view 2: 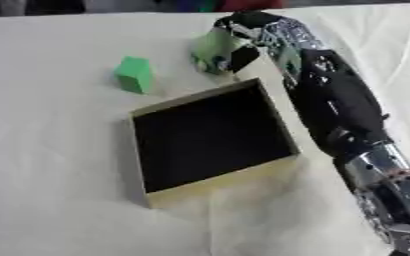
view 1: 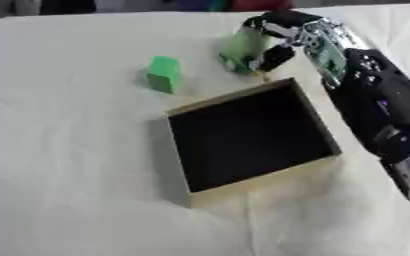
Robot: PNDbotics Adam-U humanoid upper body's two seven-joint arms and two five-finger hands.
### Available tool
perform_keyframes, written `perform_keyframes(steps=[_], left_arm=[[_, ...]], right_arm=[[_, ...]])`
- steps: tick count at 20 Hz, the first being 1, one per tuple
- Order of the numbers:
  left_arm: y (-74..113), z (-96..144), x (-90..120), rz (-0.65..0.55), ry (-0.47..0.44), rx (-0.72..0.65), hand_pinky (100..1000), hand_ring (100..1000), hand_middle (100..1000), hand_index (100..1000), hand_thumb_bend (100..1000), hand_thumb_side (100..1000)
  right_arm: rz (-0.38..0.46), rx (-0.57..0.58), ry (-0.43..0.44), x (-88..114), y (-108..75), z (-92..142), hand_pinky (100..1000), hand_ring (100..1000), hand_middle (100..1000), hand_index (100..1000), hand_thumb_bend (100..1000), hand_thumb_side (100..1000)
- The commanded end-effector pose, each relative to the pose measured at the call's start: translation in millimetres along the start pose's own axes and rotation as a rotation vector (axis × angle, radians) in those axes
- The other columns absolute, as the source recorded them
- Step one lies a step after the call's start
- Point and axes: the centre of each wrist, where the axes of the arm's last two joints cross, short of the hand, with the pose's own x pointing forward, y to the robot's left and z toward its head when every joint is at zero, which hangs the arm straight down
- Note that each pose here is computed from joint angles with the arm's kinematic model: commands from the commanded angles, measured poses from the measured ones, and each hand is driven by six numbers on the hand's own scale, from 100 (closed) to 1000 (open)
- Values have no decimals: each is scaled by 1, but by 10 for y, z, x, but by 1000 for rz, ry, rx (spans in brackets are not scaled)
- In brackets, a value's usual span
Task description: Pick up objects on the table and place them in the box.
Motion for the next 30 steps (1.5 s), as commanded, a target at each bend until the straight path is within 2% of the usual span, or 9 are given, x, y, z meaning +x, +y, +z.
perform_keyframes(steps=[1, 4, 7, 8, 13, 18, 24, 30], left_arm=[[7, -101, 52, 5, -40, 7, 802, 765, 803, 980, 226, 1000], [7, -106, 53, 5, -42, 7, 803, 766, 803, 980, 226, 1000], [8, -107, 52, 5, -43, 7, 803, 767, 803, 980, 230, 1000], [9, -108, 52, 5, -44, 8, 803, 767, 803, 980, 225, 1000], [13, -112, 53, 4, -45, 6, 804, 768, 804, 980, 226, 1000], [24, -106, 49, -2, -44, -3, 806, 771, 805, 980, 226, 1000], [56, -87, 38, -16, -38, -14, 807, 773, 806, 980, 225, 1000], [69, -81, 34, -22, -38, -20, 807, 773, 806, 980, 221, 1000]], right_arm=[[-12, -52, -13, 12, -163, 16, 806, 785, 612, 903, 100, 365], [-30, -71, -13, 31, -206, 22, 782, 741, 512, 799, 100, 373], [-40, -93, -4, 45, -218, 25, 766, 713, 459, 731, 100, 374], [-40, -102, -1, 45, -225, 29, 761, 703, 440, 711, 100, 331], [-24, -131, -10, 68, -289, 53, 758, 698, 437, 708, 100, 330], [8, -164, -36, 156, -441, 102, 761, 698, 446, 718, 100, 341], [71, -206, -160, 270, -595, 249, 767, 698, 450, 725, 100, 349], [190, -194, -356, 484, -570, 398, 764, 697, 453, 727, 100, 350]])
